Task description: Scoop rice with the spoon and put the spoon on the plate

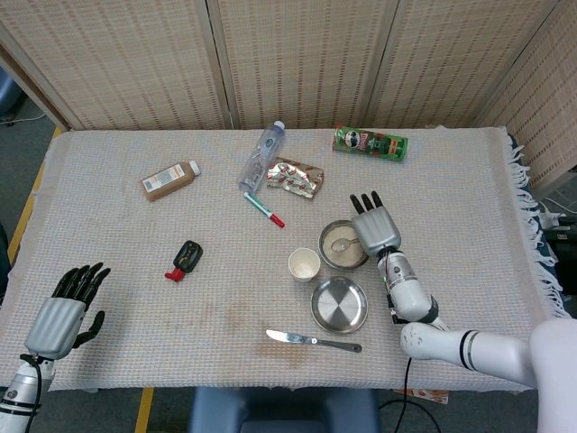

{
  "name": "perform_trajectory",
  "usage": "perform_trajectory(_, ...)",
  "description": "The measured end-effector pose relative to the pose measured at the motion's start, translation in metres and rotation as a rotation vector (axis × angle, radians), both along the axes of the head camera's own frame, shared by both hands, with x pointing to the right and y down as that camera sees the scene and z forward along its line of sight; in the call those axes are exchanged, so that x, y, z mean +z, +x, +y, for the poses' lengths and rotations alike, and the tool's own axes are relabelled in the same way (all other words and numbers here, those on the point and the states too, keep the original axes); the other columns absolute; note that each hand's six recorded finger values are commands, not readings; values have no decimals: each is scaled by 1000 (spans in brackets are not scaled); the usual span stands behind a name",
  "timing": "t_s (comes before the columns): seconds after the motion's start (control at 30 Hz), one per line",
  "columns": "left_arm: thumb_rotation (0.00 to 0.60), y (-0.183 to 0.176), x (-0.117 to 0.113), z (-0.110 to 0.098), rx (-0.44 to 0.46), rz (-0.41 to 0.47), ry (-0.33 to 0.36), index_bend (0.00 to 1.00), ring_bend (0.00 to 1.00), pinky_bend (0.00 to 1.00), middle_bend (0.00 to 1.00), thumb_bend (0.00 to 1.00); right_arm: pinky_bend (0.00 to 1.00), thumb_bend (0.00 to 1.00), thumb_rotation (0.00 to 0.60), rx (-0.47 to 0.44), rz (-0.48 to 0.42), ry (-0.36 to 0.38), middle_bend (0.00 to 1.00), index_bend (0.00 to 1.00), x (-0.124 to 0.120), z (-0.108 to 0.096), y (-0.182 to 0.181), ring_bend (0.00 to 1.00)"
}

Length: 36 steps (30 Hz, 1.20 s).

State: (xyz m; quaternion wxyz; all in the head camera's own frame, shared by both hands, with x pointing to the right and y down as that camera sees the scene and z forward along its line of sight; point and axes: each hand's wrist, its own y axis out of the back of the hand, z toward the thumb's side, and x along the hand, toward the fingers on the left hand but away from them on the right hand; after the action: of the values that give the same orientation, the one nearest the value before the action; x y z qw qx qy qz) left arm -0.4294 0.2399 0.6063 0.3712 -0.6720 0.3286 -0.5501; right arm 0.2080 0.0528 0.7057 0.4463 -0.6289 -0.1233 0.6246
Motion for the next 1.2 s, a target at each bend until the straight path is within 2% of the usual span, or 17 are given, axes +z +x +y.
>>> perform_trajectory(0.27,600,0,0,0,5,2,1,0,0,83,0,490,0,327,600,-15,-54,-13,0,600,-15,1,-25,0)
perform_trajectory(0.57,600,-2,-4,-1,0,6,10,0,0,83,0,490,0,327,600,-87,-61,5,0,600,-23,8,-61,0)
perform_trajectory(0.73,600,-2,-3,-1,1,9,6,0,0,83,0,490,0,327,600,-110,-54,11,0,600,-24,11,-70,0)
perform_trajectory(0.9,600,-2,-5,-1,2,11,8,0,0,83,0,490,0,327,600,-201,12,70,0,600,-28,14,-83,0)
perform_trajectory(1.2,600,-1,-5,0,6,13,6,0,0,83,0,490,0,327,600,-438,196,230,0,598,-40,29,-107,0)
